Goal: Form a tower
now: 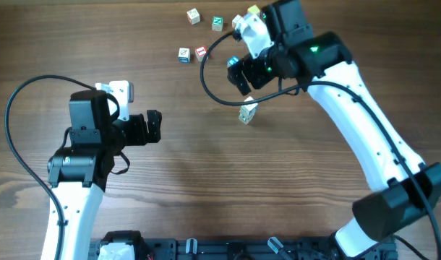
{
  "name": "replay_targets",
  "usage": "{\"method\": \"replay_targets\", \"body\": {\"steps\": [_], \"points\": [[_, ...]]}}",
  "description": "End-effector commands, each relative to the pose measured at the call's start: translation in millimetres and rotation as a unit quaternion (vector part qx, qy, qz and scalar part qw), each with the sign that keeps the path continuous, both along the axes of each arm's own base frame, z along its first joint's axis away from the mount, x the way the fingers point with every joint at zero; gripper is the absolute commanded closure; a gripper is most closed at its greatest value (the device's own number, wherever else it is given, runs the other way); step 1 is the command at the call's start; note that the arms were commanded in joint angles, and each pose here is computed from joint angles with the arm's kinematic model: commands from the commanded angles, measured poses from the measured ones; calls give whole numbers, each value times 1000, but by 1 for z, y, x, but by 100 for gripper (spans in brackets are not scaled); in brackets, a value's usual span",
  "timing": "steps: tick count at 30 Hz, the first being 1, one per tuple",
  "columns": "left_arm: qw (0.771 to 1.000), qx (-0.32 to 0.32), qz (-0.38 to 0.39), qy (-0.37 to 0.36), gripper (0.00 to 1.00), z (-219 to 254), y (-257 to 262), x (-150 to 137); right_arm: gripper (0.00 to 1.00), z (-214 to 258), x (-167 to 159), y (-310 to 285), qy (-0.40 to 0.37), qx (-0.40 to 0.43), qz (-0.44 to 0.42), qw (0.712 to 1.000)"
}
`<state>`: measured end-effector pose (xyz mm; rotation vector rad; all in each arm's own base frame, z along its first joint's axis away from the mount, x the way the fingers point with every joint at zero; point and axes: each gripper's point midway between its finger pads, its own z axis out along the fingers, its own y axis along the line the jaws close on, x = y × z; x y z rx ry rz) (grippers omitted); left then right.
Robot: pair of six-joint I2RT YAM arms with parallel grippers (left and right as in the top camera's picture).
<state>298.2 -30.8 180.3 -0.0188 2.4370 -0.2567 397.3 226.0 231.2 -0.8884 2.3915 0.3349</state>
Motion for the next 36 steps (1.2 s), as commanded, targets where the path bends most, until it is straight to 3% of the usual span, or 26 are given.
{"method": "replay_targets", "body": {"steps": [1,4,8,10,13,15,16,17,21,26,27,29,30,31,34,36], "points": [[1000,4,0,2,0,-2,1,-1,0,23,5,-13,-30,-9,-34,999],[1000,4,0,2,0,-2,1,-1,0,67,11,-27,-66,38,-82,994],[1000,4,0,2,0,-2,1,-1,0,112,-4,-54,-90,72,-127,985],[1000,4,0,2,0,-2,1,-1,0,125,-15,-92,-62,115,-239,962],[1000,4,0,2,0,-2,1,-1,1,96,-33,-133,20,95,-322,942],[1000,4,0,2,0,-2,1,-1,18,53,-40,-150,77,49,-343,935],[1000,4,0,2,0,-2,1,-1,11,31,-44,-152,103,31,-347,932],[1000,4,0,2,0,-2,1,-1,0,13,-47,-152,123,20,-347,930],[1000,4,0,2,0,-2,1,-1,0,-42,-45,-123,134,19,-211,968],[1000,4,0,2,0,-2,1,-1,0,-82,-62,-91,167,76,-114,976],[1000,4,0,2,0,-2,1,-1,14,-91,-69,-88,182,87,-113,973],[1000,4,0,2,0,-2,1,-1,57,-107,-83,-87,221,95,-134,961],[1000,4,0,2,0,-2,1,-1,89,-116,-90,-88,242,96,-152,953],[1000,4,0,2,0,-2,1,-1,95,-123,-99,-88,265,101,-169,944],[1000,4,0,2,0,-2,1,-1,95,-123,-121,-56,305,210,-121,921],[1000,4,0,2,0,-2,1,-1,96,-144,-116,-54,307,245,-170,904]]}}
